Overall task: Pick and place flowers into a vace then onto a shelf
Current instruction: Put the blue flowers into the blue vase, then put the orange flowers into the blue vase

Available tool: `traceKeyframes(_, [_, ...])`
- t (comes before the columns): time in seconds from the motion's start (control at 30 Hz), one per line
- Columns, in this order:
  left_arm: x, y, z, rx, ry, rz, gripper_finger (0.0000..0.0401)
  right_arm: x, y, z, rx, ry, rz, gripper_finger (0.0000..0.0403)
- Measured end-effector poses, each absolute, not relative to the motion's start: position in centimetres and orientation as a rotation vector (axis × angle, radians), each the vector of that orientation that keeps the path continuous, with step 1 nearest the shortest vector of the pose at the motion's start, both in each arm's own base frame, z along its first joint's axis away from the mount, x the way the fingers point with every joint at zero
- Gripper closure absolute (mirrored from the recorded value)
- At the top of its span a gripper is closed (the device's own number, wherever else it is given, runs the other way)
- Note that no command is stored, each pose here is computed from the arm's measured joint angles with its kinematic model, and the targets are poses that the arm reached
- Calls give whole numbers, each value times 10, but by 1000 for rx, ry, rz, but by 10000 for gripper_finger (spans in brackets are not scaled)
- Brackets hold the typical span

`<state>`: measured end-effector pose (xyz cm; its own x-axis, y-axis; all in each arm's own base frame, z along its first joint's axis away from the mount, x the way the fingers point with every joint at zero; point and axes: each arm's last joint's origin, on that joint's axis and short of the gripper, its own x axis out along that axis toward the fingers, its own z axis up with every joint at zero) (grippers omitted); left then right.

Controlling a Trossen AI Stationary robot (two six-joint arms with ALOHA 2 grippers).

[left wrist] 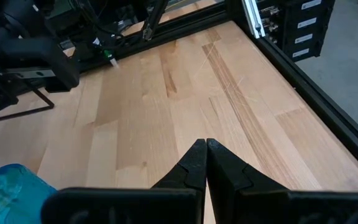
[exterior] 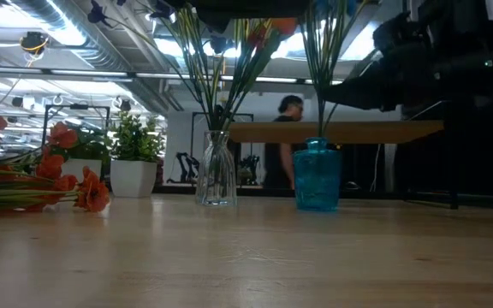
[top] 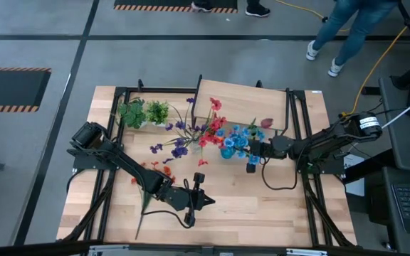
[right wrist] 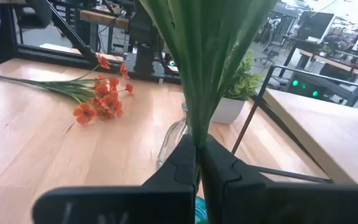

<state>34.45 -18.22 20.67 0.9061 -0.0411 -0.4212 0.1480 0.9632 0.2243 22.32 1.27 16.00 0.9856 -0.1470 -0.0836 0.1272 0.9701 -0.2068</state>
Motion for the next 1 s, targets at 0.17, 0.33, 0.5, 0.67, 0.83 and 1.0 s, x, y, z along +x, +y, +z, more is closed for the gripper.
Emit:
traceKeyframes(0.17, [344, -182, 207, 256, 427, -99, 395, 223, 13, 158, -217, 124, -136, 375])
traceKeyframes(0.33, [344, -182, 207, 256, 427, -99, 395, 223, 11, 156, -195, 138, -143, 342])
traceKeyframes(0.5, [345, -182, 207, 254, 427, -98, 395, 222, 11, 152, -174, 177, -141, 304])
traceKeyframes(0.67, [344, -182, 207, 244, 428, -96, 395, 221, 11, 148, -163, 221, -138, 268])
traceKeyframes(0.83, [344, -182, 206, 242, 435, -95, 395, 221, 11, 147, -160, 225, -138, 246])
traceKeyframes(1.0, [343, -181, 204, 236, 456, -91, 395, 221, 11, 145, -151, 252, -137, 238])
